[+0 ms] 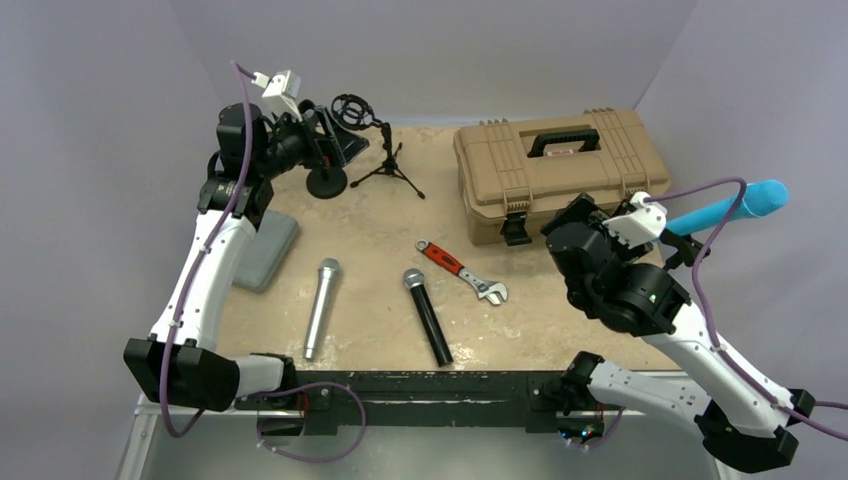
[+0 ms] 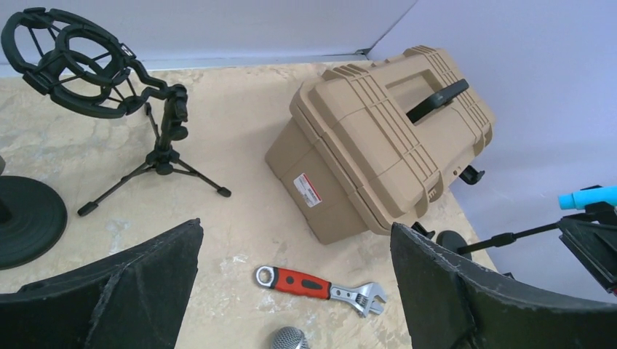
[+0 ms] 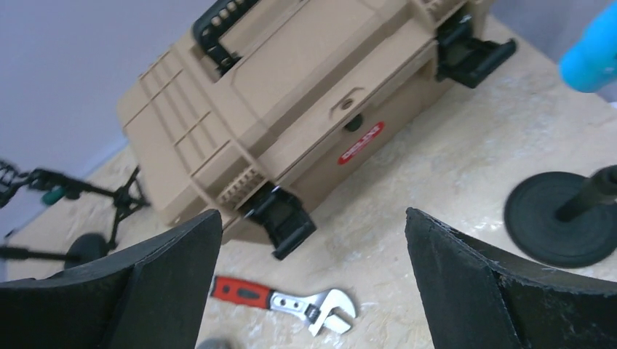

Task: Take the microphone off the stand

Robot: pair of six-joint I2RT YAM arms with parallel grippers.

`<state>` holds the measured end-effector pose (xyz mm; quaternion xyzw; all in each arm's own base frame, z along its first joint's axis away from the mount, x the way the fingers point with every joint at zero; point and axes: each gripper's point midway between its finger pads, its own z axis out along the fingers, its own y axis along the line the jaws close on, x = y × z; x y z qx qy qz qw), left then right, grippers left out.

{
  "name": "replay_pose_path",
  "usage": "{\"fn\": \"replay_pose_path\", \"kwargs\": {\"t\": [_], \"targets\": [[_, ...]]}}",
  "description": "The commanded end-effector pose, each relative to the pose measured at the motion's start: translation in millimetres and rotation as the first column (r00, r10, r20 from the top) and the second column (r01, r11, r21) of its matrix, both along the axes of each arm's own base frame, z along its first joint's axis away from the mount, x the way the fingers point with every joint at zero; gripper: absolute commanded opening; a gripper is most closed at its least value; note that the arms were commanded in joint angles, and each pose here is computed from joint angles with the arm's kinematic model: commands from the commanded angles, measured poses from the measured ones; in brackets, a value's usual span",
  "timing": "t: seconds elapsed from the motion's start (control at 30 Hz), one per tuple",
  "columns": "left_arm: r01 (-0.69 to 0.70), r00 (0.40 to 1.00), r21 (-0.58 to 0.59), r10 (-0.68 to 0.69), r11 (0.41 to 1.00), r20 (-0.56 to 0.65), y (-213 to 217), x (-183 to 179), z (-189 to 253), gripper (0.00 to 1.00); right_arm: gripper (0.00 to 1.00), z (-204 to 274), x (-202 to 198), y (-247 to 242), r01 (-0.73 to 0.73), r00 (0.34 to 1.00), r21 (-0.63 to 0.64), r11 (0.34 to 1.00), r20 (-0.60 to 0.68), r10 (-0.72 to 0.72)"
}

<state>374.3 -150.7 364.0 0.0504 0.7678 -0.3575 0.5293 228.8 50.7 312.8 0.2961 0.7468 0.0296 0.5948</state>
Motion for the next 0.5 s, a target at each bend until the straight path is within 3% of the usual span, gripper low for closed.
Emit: {"fn": "replay_pose_path", "kwargs": {"t": [0.0,0.23,0.47], "targets": [[0.047,0.996,-0.038,-0.044,0.998,0.081,-8,-13,24,0.97,0.94,14,-6,-43,0.248,0.963,-0.03,0.968,0.117,-0.243],[0.047,0.995,-0.039,-0.044,0.998,0.084,-8,-13,22,0.97,0.92,36,8,-37,0.251,0.96,-0.146,0.957,0.165,-0.226],[0.046,0.997,-0.039,-0.043,0.998,0.069,-9,-10,17,0.97,0.91,86,0,-52,0.295,0.943,-0.182,0.938,0.212,-0.256]]}}
